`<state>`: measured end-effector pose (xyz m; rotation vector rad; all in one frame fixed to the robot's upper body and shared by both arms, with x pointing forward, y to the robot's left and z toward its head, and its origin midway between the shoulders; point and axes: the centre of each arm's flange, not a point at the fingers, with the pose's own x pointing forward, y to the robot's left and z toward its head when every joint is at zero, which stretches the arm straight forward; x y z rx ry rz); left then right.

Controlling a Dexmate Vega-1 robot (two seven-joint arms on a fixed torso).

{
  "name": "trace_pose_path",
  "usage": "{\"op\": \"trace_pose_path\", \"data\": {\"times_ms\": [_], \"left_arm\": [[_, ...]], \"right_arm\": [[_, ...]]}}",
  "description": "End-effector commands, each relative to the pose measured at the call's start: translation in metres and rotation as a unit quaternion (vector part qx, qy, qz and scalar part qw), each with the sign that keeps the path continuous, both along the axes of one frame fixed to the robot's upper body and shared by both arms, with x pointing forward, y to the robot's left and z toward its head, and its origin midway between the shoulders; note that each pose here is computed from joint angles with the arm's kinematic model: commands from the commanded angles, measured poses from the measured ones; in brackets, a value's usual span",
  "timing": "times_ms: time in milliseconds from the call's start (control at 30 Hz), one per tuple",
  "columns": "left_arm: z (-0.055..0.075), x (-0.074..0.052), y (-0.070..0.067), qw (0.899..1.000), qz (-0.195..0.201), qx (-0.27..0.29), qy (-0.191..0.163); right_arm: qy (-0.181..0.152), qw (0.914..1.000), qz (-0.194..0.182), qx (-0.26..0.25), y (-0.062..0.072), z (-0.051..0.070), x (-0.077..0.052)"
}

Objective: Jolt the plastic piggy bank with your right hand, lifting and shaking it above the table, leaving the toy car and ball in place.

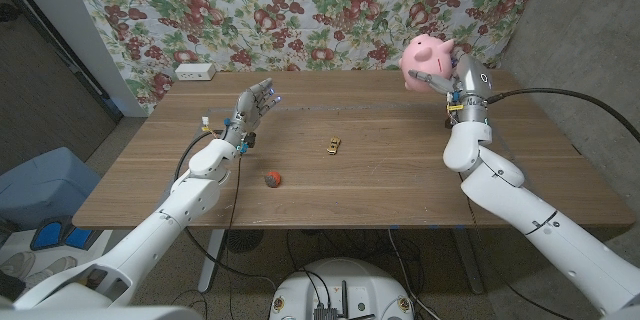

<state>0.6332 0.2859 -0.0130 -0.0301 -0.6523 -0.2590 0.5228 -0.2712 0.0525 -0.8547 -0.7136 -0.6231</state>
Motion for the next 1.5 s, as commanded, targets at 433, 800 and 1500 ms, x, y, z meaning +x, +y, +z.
{"op": "trace_pose_path", "data": {"times_ms": [433,800,1500], "left_arm": [[0.0008,0.0016,-0.0041,1.0,0.0,-0.002,0.0],[0.0034,0.0018,-0.005,1.0,0.002,0.001,0.0],[-0.0005,0.0001,-0.0045,1.0,0.002,-0.002,0.0]], "right_arm": [[0.123,0.9892,0.043,-0.068,0.0005,0.011,0.0083],[0.134,0.9873,0.041,-0.075,0.0009,0.011,0.0096],[0.179,0.9775,0.029,-0.108,0.0085,0.0175,0.0094]]}}
